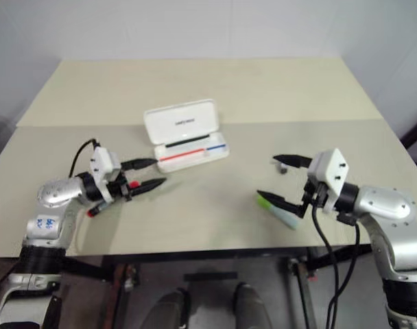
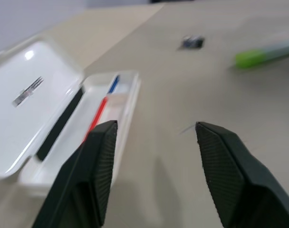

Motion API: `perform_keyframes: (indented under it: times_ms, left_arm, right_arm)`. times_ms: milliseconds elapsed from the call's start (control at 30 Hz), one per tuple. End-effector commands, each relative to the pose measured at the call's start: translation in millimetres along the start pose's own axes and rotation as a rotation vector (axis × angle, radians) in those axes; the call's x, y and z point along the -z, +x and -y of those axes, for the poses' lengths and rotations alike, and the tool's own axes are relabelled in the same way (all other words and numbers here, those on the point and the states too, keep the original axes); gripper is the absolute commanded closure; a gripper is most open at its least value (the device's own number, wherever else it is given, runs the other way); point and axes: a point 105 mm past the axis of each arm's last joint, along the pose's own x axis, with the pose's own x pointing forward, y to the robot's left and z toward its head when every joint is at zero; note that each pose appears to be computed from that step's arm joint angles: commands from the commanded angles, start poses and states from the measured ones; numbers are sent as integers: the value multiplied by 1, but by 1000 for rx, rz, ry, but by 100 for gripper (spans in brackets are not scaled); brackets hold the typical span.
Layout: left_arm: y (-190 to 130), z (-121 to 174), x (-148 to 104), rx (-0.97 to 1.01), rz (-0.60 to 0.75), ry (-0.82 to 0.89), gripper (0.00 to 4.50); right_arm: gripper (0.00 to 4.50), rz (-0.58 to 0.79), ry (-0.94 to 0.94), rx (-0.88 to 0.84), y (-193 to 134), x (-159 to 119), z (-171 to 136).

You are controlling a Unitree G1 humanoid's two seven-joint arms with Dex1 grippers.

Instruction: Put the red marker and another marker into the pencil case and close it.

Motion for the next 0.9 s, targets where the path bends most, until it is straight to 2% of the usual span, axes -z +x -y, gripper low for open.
perform_keyframes:
  times_ms: [33,167,467,733,900]
  left_arm:
    - [9,-20,-1,-52,-78,81,167]
    - [18,-25,12,-21,-171,127,167]
    - [38,-25,32,-8,-256,114,167]
    - [52,-35,28,-22,-248,107,167]
    - [58,-32,36,26,-314,101,167]
  right_arm:
    - [0,38,-31,-1,5,-9,2]
    - [0,54,-36,-2,9,-11,1]
    - [0,94,-44,46,12,-20,-3]
    - [0,114,-32,100,11,-21,-10]
    - [0,123,-35,110,11,-23,-10]
